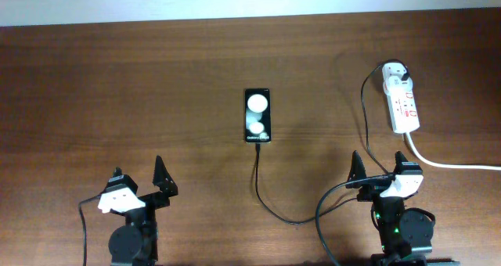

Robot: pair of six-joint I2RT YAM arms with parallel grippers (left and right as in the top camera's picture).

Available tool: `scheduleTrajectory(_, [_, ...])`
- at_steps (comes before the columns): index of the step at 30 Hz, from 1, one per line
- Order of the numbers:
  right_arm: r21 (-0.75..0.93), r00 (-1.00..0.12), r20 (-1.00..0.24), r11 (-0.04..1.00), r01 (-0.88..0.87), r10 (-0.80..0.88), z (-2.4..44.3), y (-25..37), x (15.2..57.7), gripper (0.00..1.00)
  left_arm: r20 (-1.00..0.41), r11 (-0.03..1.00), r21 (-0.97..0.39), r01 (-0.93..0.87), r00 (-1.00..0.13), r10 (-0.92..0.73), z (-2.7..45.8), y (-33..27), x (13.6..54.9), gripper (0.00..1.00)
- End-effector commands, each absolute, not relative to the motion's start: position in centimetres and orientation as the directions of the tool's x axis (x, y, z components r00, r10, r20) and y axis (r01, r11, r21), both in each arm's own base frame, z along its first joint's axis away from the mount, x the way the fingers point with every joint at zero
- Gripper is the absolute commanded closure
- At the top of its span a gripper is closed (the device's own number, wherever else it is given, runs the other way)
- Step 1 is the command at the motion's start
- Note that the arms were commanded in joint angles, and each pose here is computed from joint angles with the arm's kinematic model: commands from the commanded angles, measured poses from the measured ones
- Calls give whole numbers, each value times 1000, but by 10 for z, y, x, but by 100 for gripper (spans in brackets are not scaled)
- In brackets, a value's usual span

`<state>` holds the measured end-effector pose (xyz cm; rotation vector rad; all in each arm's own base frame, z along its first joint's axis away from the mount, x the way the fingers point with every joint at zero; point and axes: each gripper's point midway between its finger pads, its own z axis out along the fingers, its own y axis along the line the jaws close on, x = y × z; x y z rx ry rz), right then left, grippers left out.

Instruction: Plug charger to phone and switch on socket

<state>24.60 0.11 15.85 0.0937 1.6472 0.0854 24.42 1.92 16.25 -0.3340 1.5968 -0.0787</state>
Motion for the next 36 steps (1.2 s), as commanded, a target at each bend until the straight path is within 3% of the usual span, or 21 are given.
scheduleTrajectory(1, [104,-80,-992,995,-10,102,156,5,246,1,-965,951,-256,-173,-15,-262,161,21,244,1])
scheduleTrajectory(12, [104,-80,-992,995,-10,102,156,5,246,1,-965,950,-257,-177,-8,-263,162,22,244,1])
scheduleTrajectory(14, [104,-80,-992,995,-10,102,156,5,246,1,-983,964,-177,-199,-18,-184,162,27,243,1])
scheduleTrajectory(16, [104,-80,-992,995,-10,102,156,5,246,1,-997,998,25,-64,-70,21,159,7,246,1])
scheduleTrajectory(18, [104,-79,-992,995,-10,102,156,5,246,1,-991,994,109,20,-77,110,156,-6,246,1])
scheduleTrajectory(36, [104,-80,-992,995,-10,102,156,5,246,1,-991,994,109,20,-76,111,157,-6,246,1])
